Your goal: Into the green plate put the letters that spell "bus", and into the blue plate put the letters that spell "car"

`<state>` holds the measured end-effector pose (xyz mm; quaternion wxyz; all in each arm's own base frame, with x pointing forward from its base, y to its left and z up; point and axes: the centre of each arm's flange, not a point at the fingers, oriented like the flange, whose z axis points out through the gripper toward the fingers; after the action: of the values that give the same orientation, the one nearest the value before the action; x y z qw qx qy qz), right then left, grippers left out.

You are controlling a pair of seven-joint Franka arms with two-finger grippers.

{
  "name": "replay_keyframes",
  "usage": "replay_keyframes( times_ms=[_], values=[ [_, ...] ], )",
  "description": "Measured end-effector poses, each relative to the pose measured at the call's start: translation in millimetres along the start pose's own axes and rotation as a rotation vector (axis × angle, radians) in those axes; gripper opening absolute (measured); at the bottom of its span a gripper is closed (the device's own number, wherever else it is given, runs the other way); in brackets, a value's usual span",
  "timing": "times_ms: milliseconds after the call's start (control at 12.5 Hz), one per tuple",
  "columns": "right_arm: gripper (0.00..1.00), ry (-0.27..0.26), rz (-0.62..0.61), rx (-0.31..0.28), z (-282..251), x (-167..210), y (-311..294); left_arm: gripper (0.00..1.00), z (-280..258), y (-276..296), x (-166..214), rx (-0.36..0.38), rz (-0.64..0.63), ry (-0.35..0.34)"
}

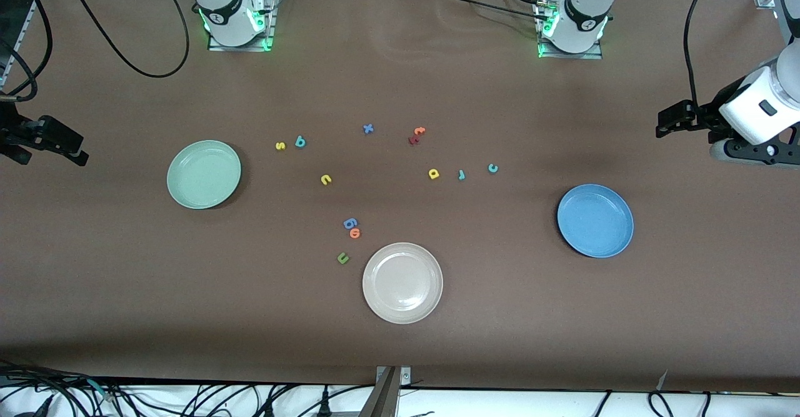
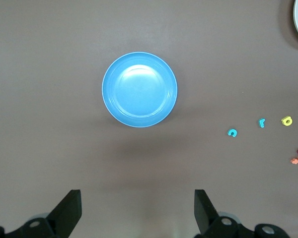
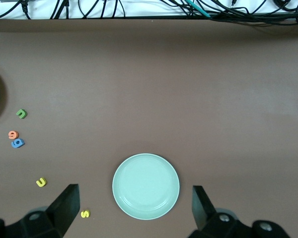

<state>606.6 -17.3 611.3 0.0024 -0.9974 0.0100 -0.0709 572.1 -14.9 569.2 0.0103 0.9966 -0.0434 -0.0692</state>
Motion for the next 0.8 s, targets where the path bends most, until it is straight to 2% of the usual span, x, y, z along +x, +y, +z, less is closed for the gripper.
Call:
replay_keyframes(
  times_ms=[803],
  values=[
    [1.0, -0.006, 0.005, -0.001, 2.9, -0.6, 2.4, 1.0, 0.1, 0.0, 0.1, 0.0, 0.0, 0.0]
  ],
)
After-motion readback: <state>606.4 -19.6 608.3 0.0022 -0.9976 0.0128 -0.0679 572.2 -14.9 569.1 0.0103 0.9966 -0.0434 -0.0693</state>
